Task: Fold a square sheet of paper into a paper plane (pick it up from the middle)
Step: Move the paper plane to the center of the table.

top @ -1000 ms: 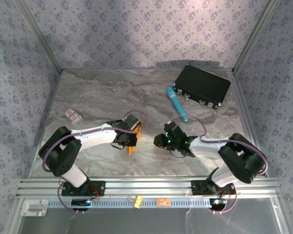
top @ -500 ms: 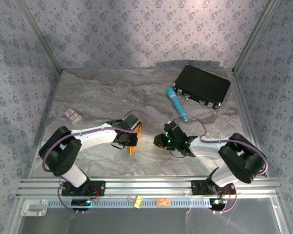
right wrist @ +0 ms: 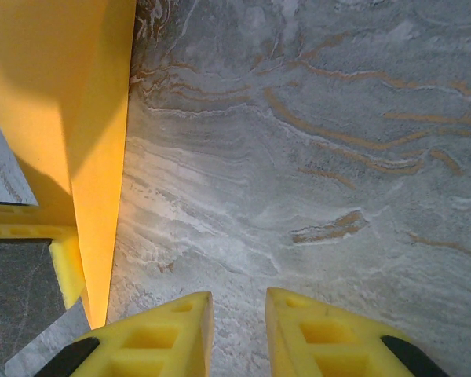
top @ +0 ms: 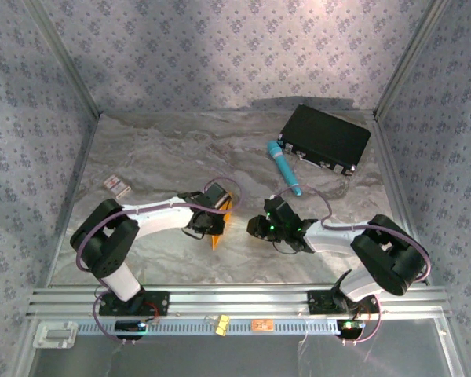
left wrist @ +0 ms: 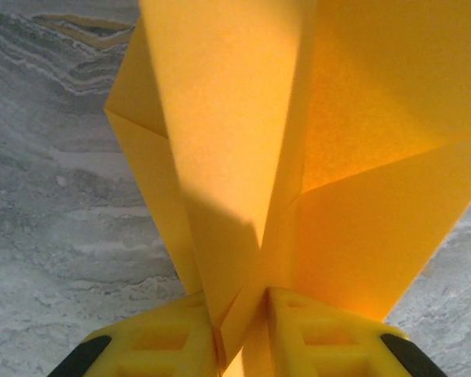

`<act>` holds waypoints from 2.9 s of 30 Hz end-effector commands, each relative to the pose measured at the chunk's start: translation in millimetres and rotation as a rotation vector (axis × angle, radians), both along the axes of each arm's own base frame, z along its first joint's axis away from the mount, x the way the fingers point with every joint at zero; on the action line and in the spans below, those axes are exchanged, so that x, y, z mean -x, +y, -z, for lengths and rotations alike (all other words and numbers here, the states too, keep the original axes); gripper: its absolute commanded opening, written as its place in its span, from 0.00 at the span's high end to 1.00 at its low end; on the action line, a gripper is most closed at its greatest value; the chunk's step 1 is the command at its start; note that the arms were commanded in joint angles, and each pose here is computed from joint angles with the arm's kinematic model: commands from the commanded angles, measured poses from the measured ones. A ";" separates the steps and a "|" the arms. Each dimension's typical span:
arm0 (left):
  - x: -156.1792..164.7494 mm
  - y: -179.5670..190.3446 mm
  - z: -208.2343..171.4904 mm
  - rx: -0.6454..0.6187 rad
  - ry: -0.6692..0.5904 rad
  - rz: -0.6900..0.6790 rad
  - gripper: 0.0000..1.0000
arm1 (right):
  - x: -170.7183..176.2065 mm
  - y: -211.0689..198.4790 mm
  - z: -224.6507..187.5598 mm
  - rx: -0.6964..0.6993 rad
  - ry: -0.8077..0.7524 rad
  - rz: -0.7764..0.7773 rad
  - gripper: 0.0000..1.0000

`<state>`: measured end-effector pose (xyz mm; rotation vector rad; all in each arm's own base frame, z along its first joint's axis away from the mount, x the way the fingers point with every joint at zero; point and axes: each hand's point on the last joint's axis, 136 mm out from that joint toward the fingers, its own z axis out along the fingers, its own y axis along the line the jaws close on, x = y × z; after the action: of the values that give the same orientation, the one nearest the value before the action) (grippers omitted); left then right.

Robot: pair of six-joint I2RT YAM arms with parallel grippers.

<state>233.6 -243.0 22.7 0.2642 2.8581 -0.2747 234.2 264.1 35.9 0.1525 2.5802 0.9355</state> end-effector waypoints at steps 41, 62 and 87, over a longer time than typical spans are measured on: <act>-2.9 -4.5 -7.9 -0.097 -0.032 0.013 0.83 | -5.4 5.3 -14.0 -0.018 -0.037 -0.006 0.74; -0.7 -4.9 4.4 -0.113 -0.001 0.012 0.80 | -3.9 3.8 -12.2 -0.012 -0.034 -0.006 0.74; -1.3 -4.7 8.1 -0.179 0.015 -0.068 0.67 | -0.4 -20.6 -20.4 -0.002 -0.064 0.035 0.72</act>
<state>239.0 -254.6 19.8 0.2185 2.8775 -0.0959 236.7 253.7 61.1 0.1680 2.4976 0.9704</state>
